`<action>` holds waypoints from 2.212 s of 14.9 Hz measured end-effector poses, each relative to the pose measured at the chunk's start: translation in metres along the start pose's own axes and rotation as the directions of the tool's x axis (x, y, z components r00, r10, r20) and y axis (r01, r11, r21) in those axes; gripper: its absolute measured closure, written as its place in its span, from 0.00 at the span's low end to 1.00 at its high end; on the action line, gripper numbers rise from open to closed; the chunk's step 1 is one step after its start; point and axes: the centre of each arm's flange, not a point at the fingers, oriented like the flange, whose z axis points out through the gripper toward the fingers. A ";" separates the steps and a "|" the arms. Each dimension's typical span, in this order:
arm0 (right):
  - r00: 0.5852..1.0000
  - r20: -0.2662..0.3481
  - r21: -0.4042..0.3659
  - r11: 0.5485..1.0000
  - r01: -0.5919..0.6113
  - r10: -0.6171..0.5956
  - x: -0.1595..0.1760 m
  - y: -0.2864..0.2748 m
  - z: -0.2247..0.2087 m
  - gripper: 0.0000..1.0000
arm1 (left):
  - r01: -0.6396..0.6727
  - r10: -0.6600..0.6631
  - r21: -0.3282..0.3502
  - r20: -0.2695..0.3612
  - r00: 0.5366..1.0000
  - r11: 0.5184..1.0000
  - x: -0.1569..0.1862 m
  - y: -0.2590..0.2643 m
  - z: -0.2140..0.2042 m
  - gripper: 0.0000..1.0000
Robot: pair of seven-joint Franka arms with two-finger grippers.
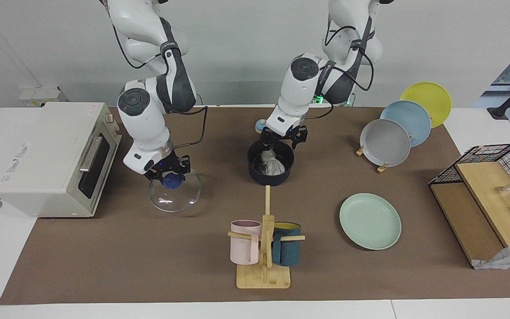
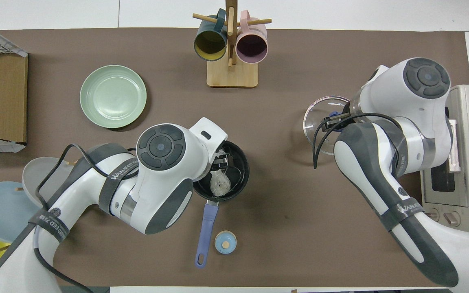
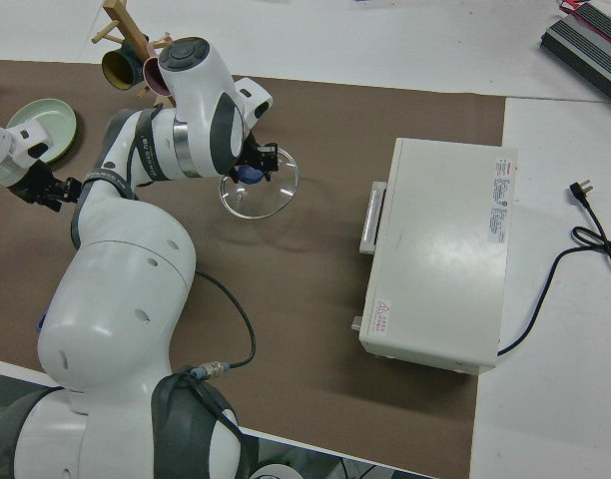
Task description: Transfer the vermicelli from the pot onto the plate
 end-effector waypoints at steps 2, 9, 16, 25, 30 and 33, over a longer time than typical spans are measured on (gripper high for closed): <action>1.000 0.005 0.000 1.000 -0.001 0.001 -0.005 0.004 0.014 0.34 | 0.006 -0.006 -0.001 -0.001 1.000 1.000 0.005 -0.001 0.011 0.00; 1.000 0.024 -0.001 1.000 -0.016 0.016 -0.018 0.018 0.060 0.34 | -0.009 0.009 0.001 0.003 1.000 1.000 -0.003 0.007 0.051 0.00; 1.000 0.018 -0.001 1.000 -0.019 0.019 -0.021 0.020 0.063 0.15 | -0.025 0.025 0.013 0.021 0.999 1.000 -0.016 0.023 0.076 0.08; 0.991 0.116 -0.041 0.997 -0.062 0.067 -0.026 0.056 -0.140 0.00 | -0.021 0.021 0.017 0.030 0.999 1.000 -0.003 0.030 0.039 0.87; 0.985 0.140 -0.045 0.995 -0.094 0.100 -0.062 0.068 -0.202 0.00 | 0.040 -0.041 0.027 0.044 0.998 0.999 0.034 -0.002 -0.080 0.89; 0.980 0.157 -0.045 0.992 -0.120 0.126 -0.073 0.081 -0.200 0.00 | 0.086 -0.087 0.005 0.024 0.996 0.996 0.085 -0.084 -0.160 0.89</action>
